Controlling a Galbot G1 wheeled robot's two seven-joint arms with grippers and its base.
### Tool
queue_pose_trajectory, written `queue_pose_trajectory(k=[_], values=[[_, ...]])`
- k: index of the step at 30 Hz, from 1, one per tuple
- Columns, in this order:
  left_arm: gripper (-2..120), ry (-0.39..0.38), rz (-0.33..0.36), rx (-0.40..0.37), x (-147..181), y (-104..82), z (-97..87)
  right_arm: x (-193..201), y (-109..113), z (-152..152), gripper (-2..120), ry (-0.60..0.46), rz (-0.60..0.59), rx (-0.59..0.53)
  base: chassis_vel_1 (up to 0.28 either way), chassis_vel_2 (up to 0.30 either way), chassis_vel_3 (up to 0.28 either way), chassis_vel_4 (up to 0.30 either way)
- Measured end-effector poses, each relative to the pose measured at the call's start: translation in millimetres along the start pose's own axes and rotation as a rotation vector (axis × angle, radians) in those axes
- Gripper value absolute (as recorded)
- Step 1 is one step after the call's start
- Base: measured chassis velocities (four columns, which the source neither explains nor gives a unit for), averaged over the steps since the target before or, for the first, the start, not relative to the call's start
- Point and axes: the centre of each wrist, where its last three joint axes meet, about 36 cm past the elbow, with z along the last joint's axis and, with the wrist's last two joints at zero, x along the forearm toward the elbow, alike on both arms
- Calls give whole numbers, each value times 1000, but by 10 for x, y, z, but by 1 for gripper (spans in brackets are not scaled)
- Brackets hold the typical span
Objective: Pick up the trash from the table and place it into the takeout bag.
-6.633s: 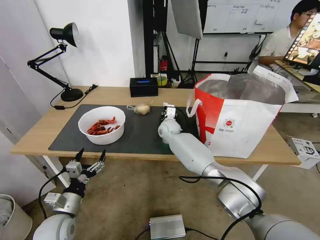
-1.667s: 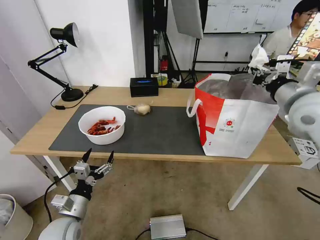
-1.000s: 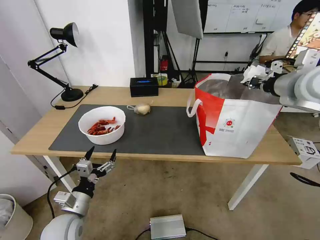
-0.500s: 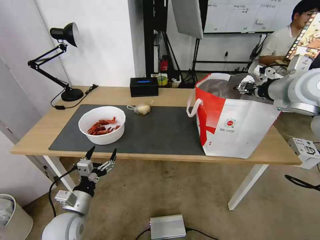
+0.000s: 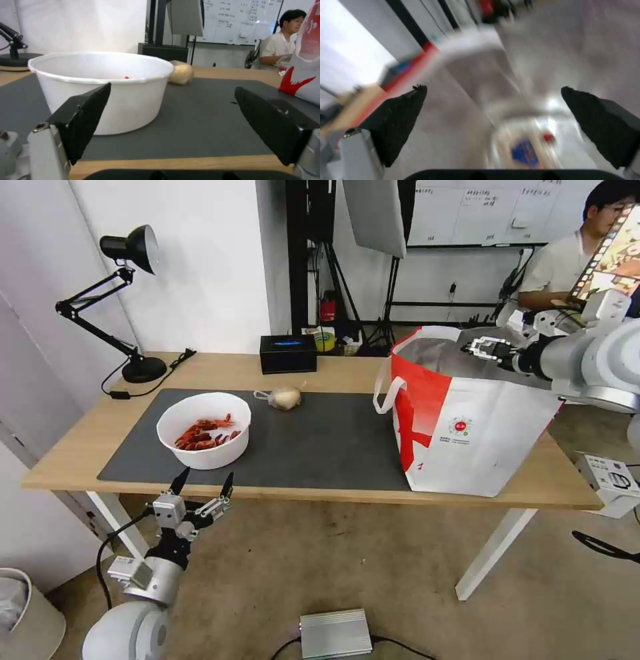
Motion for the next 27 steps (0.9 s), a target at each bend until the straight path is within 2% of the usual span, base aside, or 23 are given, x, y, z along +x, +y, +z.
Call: queue_pose_trajectory(k=[3, 4, 7, 12, 14, 16, 18, 19, 21, 27], values=[[100, -3, -5, -4, 2, -6, -10, -3, -17, 200, 100, -172, -100, 59, 0, 0, 0, 0], [100, -3, -5, -4, 2, -6, -10, -3, -17, 200, 100, -172, -100, 59, 0, 0, 0, 0], [100, -9, -10, -10, 5, 2, -40, -25, -15, 439, 100, -321, -202, 119, 0, 0, 0, 0], [100, -11, -14, -13, 18, 10, -57, -43, 4, 684, 100, -417, -273, 195, 0, 0, 0, 0], [100, -9, -15, -15, 36, 13, -62, -45, 30, 991, 100, -514, -346, 296, 0, 0, 0, 0], [100, -8, -15, -15, 38, 13, -62, -42, 39, 1056, 100, -534, -360, 316, 0, 0, 0, 0], [100, -6, -17, -14, 53, 3, -61, -7, 104, 1330, 100, -617, -424, 416, 0, 0, 0, 0], [100, -6, -17, -14, 53, 3, -61, -7, 104, 1330, 100, -617, -424, 416, 0, 0, 0, 0], [100, -4, -16, -12, 62, -12, -50, 30, 182, 1538, 99, -671, -462, 488, 0, 0, 0, 0], [100, -4, -13, -10, 58, -35, -41, 71, 260, 1889, 99, -708, -498, 545, 0, 0, 0, 0]])
